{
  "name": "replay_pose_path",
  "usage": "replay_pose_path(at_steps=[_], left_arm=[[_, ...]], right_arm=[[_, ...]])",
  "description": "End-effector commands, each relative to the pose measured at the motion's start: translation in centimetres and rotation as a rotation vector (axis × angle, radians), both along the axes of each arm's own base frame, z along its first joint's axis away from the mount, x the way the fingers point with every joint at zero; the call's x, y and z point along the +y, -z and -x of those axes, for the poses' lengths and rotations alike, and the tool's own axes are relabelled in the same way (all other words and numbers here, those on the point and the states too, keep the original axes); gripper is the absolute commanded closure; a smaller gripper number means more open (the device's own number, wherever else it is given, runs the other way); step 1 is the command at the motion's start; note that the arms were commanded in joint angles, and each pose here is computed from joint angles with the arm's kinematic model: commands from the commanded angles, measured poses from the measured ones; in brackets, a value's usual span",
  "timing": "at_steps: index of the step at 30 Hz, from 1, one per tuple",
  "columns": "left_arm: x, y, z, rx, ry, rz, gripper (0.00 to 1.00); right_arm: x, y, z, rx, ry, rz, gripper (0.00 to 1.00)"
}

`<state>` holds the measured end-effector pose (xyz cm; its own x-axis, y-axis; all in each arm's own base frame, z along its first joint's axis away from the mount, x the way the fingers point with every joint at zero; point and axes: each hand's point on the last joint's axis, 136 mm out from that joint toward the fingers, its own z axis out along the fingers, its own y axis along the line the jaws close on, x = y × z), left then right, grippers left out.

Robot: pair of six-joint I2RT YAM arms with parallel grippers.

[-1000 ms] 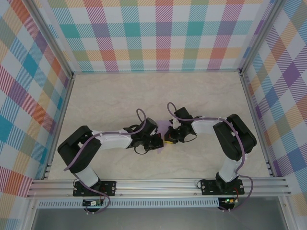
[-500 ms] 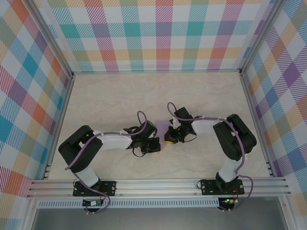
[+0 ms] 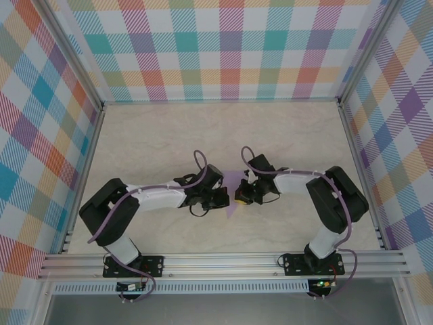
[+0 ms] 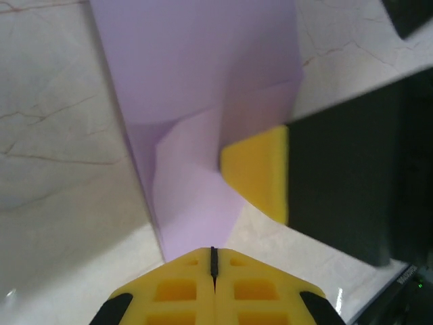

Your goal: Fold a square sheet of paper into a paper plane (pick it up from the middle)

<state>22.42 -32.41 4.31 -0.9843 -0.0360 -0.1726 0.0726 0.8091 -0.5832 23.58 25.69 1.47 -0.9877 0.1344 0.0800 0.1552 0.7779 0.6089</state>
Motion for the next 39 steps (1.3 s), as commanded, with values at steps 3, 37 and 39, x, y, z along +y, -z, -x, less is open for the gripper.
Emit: replay_pose_path(at_steps=[3, 37, 39], left_arm=[[-1.4, 0.9, 0.7, 0.037, 0.008, 0.04, 1.0], [-0.5, -1.6, 2.4, -0.001, -0.076, 0.195, 1.0], [-0.9, -2.0, 2.4, -0.008, -0.069, 0.216, 1.0]], right_arm=[[-0.7, -0.1, 0.8, 0.009, 0.062, 0.018, 1.0], [2.6, -4.9, 0.2, -0.148, -0.006, -0.128, 1.0], [1.8, -5.2, 0.2, -0.163, -0.006, -0.122, 1.0]])
